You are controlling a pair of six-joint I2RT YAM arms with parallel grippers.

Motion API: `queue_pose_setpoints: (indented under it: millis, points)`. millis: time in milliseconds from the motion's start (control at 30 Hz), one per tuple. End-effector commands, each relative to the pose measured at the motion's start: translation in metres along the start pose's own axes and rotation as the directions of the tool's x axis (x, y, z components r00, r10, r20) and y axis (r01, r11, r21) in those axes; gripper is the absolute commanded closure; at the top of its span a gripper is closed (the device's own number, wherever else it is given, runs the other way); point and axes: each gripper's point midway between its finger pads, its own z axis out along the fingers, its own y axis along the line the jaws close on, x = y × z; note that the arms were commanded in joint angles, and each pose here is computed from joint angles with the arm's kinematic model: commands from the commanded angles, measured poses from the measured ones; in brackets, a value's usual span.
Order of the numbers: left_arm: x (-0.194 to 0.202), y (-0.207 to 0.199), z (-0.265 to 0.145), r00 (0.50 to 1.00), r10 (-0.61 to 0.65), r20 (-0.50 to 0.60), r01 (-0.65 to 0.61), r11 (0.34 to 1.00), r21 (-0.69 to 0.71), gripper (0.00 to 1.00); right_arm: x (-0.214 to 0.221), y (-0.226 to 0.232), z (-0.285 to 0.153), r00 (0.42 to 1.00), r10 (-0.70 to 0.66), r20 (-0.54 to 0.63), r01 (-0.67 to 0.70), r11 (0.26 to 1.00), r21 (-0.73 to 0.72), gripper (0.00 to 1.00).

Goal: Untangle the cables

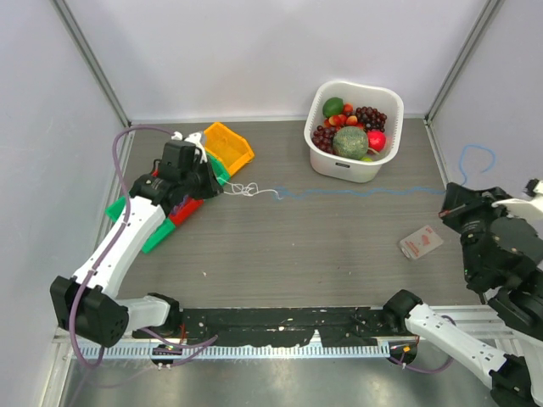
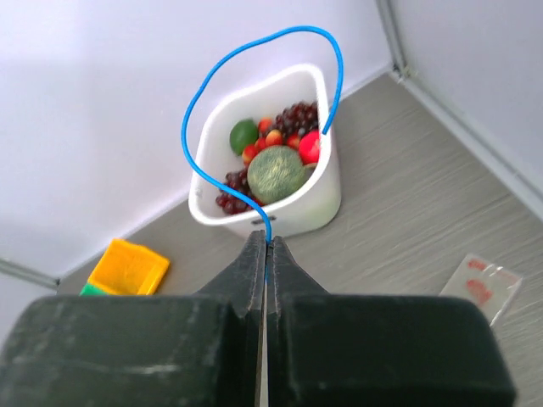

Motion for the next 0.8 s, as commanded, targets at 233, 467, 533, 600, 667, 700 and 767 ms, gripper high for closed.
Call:
queue_pose_setpoints:
  millis: [233, 467, 533, 600, 667, 700, 767]
  points:
    - [0.061, 0.022, 0.017, 0.979, 0.066, -0.195, -0.066, 0.998, 0.008, 1.0, -0.1, 0.005, -0.02, 0.975, -0.011, 0.221, 0.009, 1.0, 0.009, 0.99]
    - [0.092, 0.013, 0.033, 0.963, 0.061, -0.263, -0.053, 0.998, 0.036, 1.0, -0.119, 0.033, -0.021, 0.97, 0.035, 0.239, -0.016, 0.997, -0.081, 0.99]
    - [0.099, 0.004, 0.034, 0.955, 0.059, -0.292, -0.037, 0.996, 0.08, 1.0, -0.132, 0.039, -0.024, 0.966, 0.011, 0.26, 0.016, 0.995, -0.1, 0.99]
    - [0.102, -0.012, 0.032, 0.949, 0.077, -0.305, -0.035, 0.989, 0.142, 0.88, -0.132, 0.051, -0.024, 0.97, -0.026, 0.242, 0.061, 0.989, -0.137, 0.99]
    - [0.098, -0.03, 0.024, 0.952, 0.126, -0.279, -0.072, 0.978, 0.197, 0.66, -0.12, 0.065, -0.02, 0.978, -0.045, 0.205, 0.085, 0.978, -0.193, 0.99]
    - [0.091, -0.041, 0.018, 0.957, 0.153, -0.246, -0.098, 0.97, 0.224, 0.55, -0.114, 0.071, -0.018, 0.982, -0.037, 0.184, 0.077, 0.974, -0.211, 0.99]
    - [0.069, -0.059, 0.002, 0.969, 0.186, -0.162, -0.141, 0.956, 0.256, 0.06, -0.09, 0.086, -0.011, 0.991, -0.042, 0.124, 0.074, 0.963, -0.26, 1.0]
